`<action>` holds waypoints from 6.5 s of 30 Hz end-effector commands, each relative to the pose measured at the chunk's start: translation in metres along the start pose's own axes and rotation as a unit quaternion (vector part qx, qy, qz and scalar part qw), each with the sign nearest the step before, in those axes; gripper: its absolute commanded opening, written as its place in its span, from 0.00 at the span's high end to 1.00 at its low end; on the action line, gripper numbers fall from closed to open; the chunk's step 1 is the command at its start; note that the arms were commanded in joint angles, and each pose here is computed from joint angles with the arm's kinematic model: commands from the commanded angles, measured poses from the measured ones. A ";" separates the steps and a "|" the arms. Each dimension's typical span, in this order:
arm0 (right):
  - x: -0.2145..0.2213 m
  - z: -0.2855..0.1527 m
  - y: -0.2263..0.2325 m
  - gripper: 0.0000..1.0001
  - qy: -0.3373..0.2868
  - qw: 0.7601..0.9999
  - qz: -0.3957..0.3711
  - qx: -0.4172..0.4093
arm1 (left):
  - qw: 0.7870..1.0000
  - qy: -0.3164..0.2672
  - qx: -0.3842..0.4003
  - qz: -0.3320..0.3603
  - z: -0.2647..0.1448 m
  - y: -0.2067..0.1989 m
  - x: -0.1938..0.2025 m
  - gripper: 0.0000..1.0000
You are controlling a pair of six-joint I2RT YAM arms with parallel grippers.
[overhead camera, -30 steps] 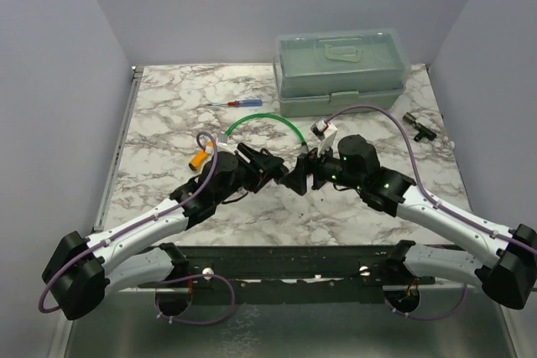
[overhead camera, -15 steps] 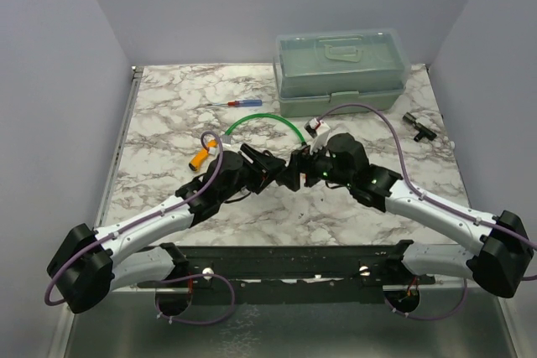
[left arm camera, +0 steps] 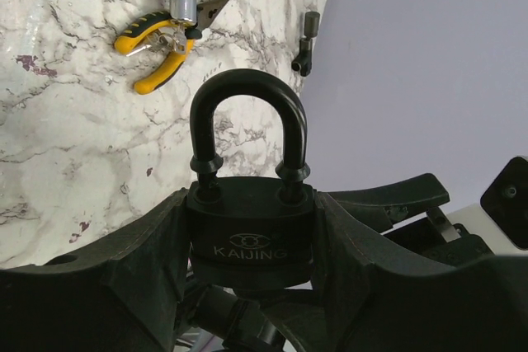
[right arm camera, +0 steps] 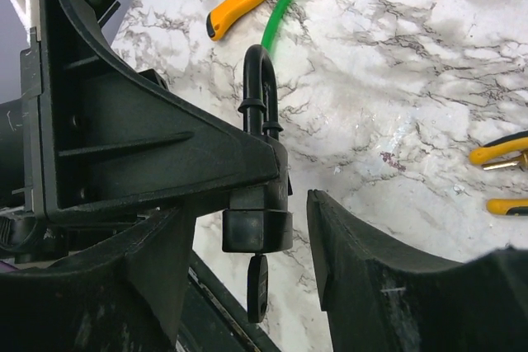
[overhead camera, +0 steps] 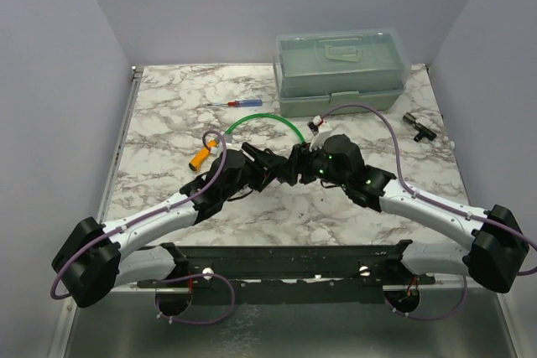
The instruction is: Unlock with the key
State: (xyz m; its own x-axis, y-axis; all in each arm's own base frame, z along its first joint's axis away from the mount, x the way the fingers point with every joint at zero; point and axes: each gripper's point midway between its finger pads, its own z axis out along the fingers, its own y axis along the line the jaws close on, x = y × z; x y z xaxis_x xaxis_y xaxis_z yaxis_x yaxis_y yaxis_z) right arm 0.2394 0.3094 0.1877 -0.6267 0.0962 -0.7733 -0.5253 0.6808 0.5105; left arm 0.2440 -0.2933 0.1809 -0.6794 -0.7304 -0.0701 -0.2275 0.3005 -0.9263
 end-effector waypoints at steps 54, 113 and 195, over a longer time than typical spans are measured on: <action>-0.022 -0.105 0.097 1.00 -0.073 0.961 0.015 -0.268 | 0.917 0.014 0.335 0.217 -0.120 -0.065 0.021 0.26; -0.024 -0.082 0.061 1.00 -0.073 0.984 0.044 -0.155 | 0.951 0.042 0.179 0.248 -0.103 -0.017 0.018 0.76; 0.119 -0.039 -0.096 1.00 0.015 0.967 0.232 0.104 | 0.892 -0.091 -0.109 0.429 -0.111 0.001 -0.072 0.15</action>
State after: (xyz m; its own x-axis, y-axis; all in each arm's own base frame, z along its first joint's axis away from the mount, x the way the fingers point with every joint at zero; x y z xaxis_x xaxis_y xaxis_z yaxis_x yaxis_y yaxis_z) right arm 0.1839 0.2067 0.0418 -0.7989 0.3570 -0.4841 -0.0201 0.7886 0.6146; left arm 0.2197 -0.2270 0.2237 -0.6014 -0.3466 -0.7199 0.2658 0.7629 -0.5893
